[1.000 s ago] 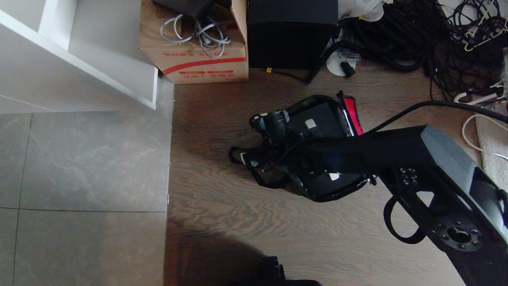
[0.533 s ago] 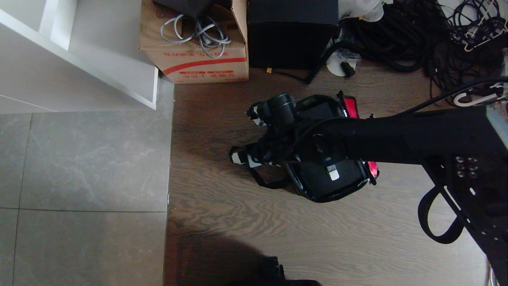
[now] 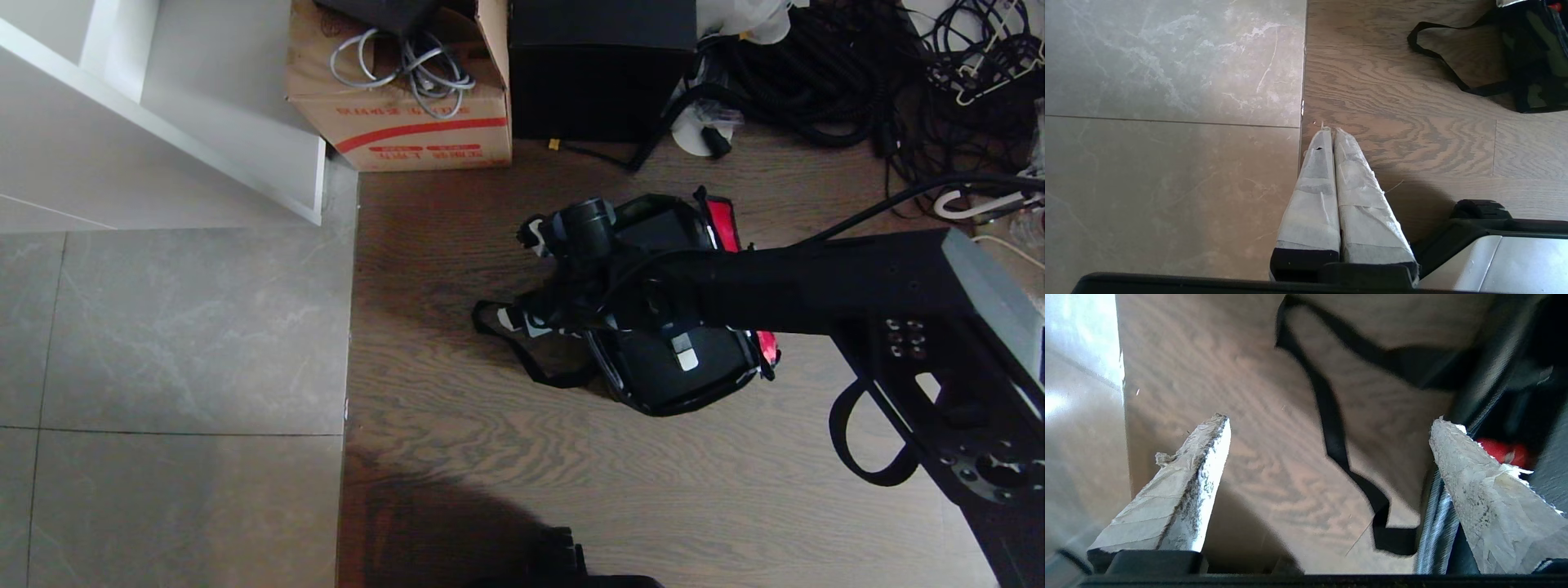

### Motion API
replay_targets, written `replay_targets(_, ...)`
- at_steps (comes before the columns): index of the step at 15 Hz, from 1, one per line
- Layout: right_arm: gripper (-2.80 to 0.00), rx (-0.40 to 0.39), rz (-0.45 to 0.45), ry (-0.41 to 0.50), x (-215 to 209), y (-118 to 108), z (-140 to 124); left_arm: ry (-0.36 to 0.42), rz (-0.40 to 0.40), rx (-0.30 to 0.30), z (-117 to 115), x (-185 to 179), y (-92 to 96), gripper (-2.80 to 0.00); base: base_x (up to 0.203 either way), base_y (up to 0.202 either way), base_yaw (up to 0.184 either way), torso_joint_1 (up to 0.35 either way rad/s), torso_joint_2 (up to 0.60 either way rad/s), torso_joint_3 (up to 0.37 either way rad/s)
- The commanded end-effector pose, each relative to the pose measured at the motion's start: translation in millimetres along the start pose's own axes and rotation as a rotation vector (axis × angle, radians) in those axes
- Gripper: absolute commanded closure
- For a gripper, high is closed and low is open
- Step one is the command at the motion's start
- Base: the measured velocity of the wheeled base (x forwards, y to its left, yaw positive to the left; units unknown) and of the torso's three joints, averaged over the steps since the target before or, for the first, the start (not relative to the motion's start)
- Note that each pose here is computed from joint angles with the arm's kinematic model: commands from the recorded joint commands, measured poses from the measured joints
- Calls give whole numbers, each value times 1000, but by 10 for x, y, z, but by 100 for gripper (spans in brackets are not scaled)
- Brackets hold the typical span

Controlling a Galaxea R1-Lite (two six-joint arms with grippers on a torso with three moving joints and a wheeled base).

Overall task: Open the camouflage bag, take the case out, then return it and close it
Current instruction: Close the top of the storage box

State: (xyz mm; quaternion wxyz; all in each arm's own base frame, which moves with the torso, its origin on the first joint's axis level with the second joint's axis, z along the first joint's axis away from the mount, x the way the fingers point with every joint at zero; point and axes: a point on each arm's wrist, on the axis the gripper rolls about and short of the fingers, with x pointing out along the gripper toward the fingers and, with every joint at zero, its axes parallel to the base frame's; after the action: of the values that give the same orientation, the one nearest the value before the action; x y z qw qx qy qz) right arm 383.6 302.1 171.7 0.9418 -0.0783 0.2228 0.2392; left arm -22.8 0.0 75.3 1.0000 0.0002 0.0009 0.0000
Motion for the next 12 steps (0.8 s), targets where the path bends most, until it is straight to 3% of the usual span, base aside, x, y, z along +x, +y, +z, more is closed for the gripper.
replay_targets(1, -280, -3, -8, -13, 10, -64, 18, 0, 0, 1, 0, 0, 0, 0, 0, 0, 0, 0, 0, 0)
replay_targets(6, -280, -69, -37, 7, 39, -181, -13, 0, 0, 0, 0, 0, 0, 0, 0, 0, 0, 0, 0, 0)
replay_targets(12, -280, -65, -46, 47, 272, -159, -219, 0, 0, 0, 0, 0, 0, 0, 0, 0, 0, 0, 0, 0)
